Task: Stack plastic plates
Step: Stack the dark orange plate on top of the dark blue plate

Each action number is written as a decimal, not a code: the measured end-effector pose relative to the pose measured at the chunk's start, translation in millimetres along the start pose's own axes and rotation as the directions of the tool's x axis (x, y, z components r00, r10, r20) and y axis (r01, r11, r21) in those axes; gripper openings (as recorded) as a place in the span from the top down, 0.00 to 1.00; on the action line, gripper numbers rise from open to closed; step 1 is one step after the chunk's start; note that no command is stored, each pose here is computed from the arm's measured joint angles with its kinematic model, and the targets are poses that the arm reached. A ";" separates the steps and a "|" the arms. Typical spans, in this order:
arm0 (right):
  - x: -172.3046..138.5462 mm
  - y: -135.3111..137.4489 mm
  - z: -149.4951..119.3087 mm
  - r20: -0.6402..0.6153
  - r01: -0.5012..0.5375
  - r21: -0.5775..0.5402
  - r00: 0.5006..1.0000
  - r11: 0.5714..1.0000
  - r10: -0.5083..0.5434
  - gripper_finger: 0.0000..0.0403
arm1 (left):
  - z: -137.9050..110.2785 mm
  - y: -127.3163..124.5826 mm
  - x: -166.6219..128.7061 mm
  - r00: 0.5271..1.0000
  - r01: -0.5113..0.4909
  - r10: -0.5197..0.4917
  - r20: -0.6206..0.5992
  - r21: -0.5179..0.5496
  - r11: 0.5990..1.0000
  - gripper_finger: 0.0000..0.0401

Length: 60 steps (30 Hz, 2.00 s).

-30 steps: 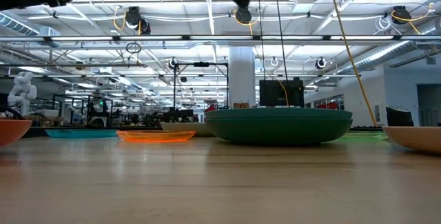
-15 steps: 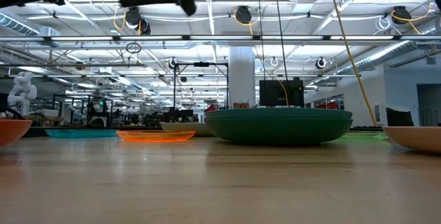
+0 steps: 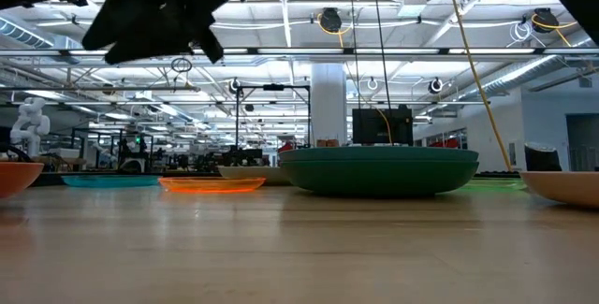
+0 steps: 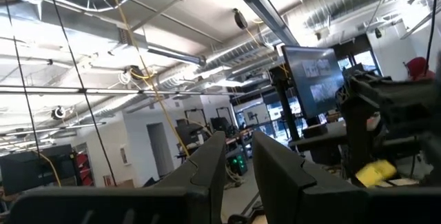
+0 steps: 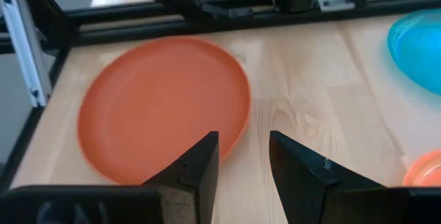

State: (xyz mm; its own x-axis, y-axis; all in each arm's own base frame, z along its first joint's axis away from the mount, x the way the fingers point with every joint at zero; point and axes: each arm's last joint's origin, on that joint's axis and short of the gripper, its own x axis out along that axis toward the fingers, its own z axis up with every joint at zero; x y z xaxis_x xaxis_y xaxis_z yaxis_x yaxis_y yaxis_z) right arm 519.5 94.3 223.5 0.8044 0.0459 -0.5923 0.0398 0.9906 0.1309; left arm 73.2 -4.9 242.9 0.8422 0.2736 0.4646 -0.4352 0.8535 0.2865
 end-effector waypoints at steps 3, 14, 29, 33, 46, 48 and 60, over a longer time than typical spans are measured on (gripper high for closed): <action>13.9 -1.4 -11.6 -0.029 0.007 -0.002 1.000 1.000 -0.008 0.70 | 0.0 0.0 0.0 1.000 0.000 0.000 0.000 0.000 1.000 0.80; 53.5 -3.0 -24.0 0.154 -0.001 0.000 0.988 1.000 0.001 0.64 | 0.3 0.2 0.0 1.000 -0.001 0.001 0.003 -0.002 1.000 0.80; 54.9 -11.9 -32.0 0.069 0.079 -0.001 0.995 0.997 -0.079 0.53 | 5.3 3.9 -0.2 0.998 -0.029 0.037 0.050 -0.143 0.989 0.80; 54.9 -12.5 -33.2 0.056 0.085 -0.008 0.995 0.996 -0.084 0.53 | 6.1 4.6 -0.3 0.997 -0.032 0.043 0.058 -0.174 0.984 0.80; 62.7 -1.8 -41.7 0.071 0.056 0.032 0.996 0.998 -0.058 0.53 | 6.0 4.5 -0.3 0.997 -0.032 0.042 0.057 -0.170 0.985 0.80; 69.1 -1.2 -46.5 0.081 0.048 0.047 0.995 0.998 -0.052 0.53 | 6.1 4.5 -0.3 0.997 -0.032 0.043 0.058 -0.170 0.985 0.80; 75.1 0.5 -55.7 0.053 0.044 0.103 0.997 0.994 -0.050 0.53 | 6.1 4.5 -0.3 0.997 -0.033 0.043 0.058 -0.164 0.986 0.80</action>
State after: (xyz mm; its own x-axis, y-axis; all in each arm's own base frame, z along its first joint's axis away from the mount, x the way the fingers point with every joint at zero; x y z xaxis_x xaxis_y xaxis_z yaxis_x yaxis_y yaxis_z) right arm 546.9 105.4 134.9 0.8317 -0.0103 -0.5552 0.1360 0.9732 0.1856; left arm 69.1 -3.8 249.2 0.8031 0.2835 0.5241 -0.4044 0.9053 0.1302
